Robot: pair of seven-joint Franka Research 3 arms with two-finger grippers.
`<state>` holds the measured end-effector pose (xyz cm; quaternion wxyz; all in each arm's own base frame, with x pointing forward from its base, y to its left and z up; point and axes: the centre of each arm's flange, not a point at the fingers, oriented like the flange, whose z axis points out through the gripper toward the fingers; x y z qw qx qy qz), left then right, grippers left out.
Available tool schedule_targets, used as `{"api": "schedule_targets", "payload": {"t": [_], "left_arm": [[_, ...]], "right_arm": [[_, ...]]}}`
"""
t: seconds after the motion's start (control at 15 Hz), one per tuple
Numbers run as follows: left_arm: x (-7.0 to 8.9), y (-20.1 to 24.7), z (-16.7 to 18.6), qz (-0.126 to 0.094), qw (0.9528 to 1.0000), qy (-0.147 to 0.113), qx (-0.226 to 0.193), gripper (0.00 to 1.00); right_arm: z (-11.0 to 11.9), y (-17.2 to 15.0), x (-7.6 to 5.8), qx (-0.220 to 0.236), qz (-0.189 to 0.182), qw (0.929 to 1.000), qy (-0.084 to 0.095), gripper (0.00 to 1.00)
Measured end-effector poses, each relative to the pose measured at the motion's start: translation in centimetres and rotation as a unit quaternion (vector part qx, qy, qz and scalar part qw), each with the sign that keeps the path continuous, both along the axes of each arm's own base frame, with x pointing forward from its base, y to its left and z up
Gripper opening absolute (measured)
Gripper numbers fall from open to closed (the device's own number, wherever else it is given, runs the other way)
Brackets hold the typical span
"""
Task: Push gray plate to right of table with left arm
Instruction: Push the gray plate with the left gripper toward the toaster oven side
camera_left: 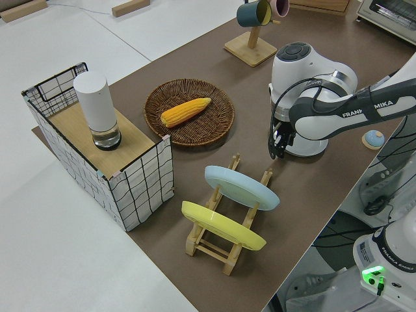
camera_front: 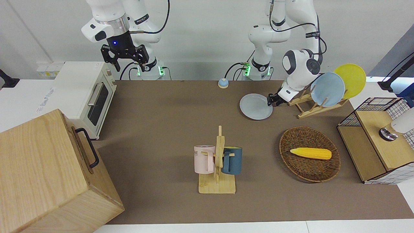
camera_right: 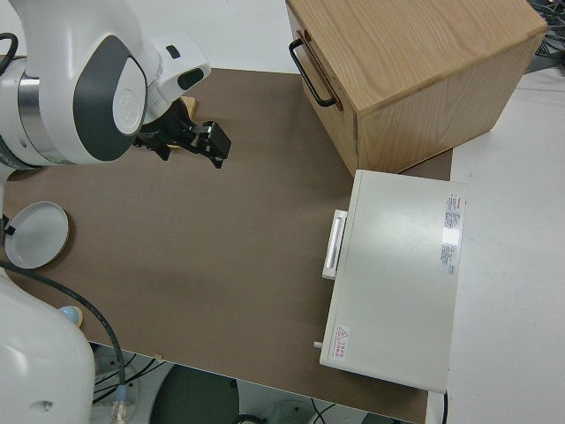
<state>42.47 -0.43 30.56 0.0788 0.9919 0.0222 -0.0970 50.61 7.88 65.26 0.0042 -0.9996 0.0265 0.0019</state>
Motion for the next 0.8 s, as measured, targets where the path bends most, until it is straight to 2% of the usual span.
{"api": "schedule_targets", "payload": {"t": [0.07, 0.13, 0.27, 0.33, 0.53, 0.8], "left_arm": [[0.0, 0.0, 0.0, 0.002, 1.0000, 0.000, 0.000, 0.54], [0.0, 0.0, 0.0, 0.005, 1.0000, 0.001, -0.001, 0.48], [-0.1, -0.1, -0.1, 0.022, 0.9997, 0.003, -0.004, 0.24], [-0.1, -0.2, -0.1, 0.030, 0.9995, 0.005, -0.005, 0.07], [-0.1, -0.5, 0.0, 0.035, 0.9993, 0.004, -0.005, 0.02], [0.0, -1.2, 0.1, 0.043, 0.9990, 0.004, -0.009, 0.02]], "right_arm": [[0.0, 0.0, 0.0, 0.000, 0.000, 1.0000, 0.000, 1.00], [0.0, 0.0, 0.0, 0.000, 0.000, 1.0000, 0.000, 1.00], [0.0, 0.0, 0.0, 0.000, 0.000, 1.0000, 0.000, 1.00], [0.0, 0.0, 0.0, 0.000, 0.000, 1.0000, 0.000, 1.00], [0.0, 0.0, 0.0, 0.000, 0.000, 1.0000, 0.000, 1.00], [0.0, 0.0, 0.0, 0.000, 0.000, 1.0000, 0.000, 1.00]]}}
